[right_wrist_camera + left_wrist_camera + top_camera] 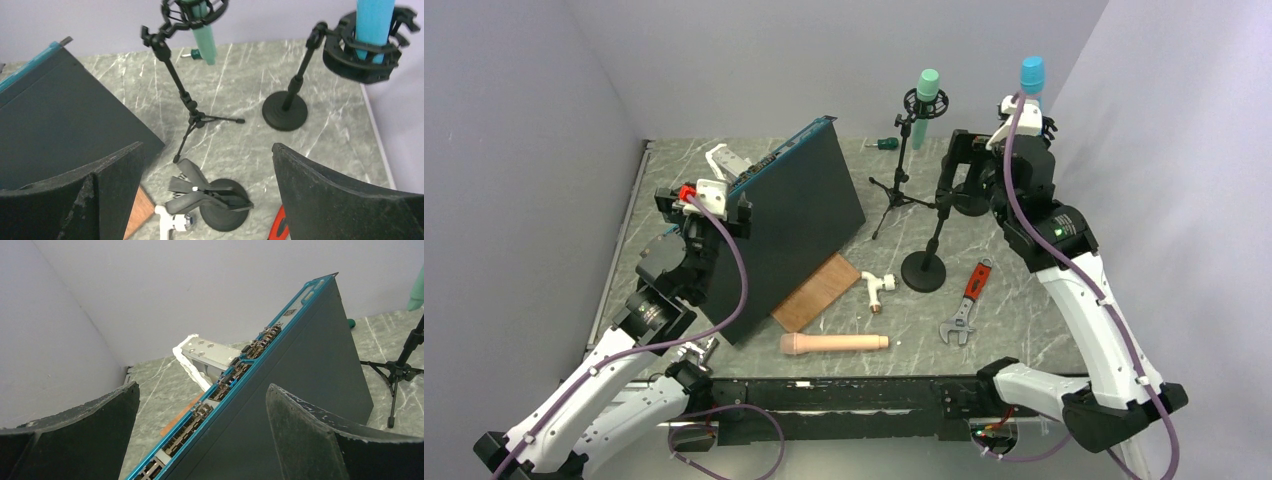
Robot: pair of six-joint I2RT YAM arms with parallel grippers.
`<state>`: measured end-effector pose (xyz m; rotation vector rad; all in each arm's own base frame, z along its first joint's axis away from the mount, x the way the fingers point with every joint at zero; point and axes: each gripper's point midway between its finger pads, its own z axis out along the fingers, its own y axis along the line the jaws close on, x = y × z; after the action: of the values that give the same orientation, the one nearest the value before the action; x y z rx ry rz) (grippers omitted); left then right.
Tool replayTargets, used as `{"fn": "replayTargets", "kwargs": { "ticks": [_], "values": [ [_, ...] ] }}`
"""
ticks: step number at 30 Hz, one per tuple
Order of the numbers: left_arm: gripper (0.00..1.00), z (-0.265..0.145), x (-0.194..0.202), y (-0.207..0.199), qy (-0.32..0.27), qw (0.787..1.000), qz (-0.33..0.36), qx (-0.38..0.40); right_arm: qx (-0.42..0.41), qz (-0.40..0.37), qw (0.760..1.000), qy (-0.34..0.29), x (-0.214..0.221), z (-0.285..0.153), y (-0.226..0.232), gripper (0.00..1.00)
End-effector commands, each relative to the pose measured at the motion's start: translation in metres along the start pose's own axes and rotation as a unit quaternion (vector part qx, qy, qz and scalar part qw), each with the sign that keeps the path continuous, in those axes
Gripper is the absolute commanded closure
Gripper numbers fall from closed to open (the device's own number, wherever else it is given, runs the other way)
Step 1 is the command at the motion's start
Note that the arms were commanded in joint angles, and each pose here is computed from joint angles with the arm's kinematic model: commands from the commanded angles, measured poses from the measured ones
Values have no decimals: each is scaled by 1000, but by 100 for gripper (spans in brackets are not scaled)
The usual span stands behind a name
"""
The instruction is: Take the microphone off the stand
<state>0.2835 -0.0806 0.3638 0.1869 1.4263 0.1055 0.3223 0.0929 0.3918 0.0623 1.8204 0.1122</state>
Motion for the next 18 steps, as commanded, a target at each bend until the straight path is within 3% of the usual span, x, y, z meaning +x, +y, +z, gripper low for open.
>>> {"fn": "replayTargets", "kwargs": {
  "ticks": [1, 6, 8, 12, 18],
  "values": [
    [1, -2, -24, 3, -27, 999, -32, 7, -38, 71, 996, 27, 11, 3, -2, 1],
    [1, -2, -23, 1, -26, 999, -34, 12, -44, 82, 996, 9, 20, 9, -7, 4],
    [1, -3, -24, 1, -27, 999, -38, 13, -40, 73, 996, -20, 24, 8, -14, 9],
    [1, -4, -26, -1, -31, 998, -42, 19, -34, 71, 994, -75, 29, 8, -23, 11],
    [1, -3, -26, -1, -29, 999, -42, 17, -15, 56, 995, -78, 33, 19, -28, 11]
  ]
}}
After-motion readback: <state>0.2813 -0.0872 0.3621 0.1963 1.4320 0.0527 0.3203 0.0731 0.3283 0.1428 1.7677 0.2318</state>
